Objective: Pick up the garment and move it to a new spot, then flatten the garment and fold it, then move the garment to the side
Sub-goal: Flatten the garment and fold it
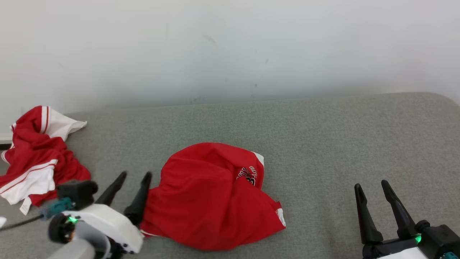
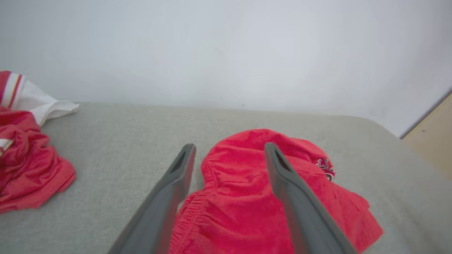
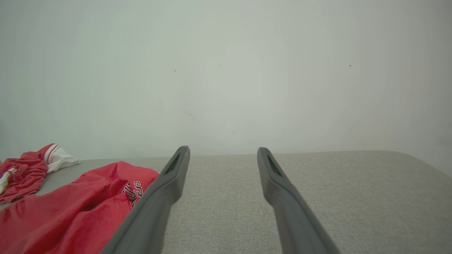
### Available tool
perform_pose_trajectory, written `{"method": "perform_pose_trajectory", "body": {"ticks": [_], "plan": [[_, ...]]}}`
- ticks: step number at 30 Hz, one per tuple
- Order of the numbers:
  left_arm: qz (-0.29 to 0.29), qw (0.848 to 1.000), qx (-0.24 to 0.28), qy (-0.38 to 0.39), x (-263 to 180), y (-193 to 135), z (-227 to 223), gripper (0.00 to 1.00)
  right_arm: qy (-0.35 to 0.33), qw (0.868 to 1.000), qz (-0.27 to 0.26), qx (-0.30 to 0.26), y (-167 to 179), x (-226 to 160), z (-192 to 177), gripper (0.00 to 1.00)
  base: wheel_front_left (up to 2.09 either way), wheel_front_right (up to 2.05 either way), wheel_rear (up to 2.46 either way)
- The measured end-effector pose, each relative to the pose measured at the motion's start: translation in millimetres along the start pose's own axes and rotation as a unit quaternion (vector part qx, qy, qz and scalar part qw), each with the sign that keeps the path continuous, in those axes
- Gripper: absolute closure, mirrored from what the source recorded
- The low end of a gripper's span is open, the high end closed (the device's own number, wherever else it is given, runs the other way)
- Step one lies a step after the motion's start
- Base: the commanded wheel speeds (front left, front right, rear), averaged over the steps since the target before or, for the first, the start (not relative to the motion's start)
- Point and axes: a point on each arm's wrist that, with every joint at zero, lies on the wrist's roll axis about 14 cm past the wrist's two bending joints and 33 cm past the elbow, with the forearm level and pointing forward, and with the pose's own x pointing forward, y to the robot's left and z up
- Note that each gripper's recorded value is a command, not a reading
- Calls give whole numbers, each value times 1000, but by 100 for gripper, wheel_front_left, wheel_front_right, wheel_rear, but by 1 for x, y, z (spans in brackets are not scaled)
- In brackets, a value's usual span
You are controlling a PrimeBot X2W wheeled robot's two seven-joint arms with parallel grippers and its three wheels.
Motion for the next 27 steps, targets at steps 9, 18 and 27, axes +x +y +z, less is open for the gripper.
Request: {"method": "perform_pose_trajectory", "body": {"ticks": [9, 18, 27], "plan": [[76, 990, 8, -116, -32, -10, 16, 0, 6, 1000, 15, 3, 10, -1, -4, 0, 0, 0, 0], [109, 984, 8, -143, -44, -4, 8, 0, 27, 999, 23, 6, 13, -2, -17, 0, 0, 0, 0], [113, 982, 4, -152, -50, 2, 5, 0, 57, 997, 56, 12, 30, -1, -36, 0, 0, 0, 0]]}}
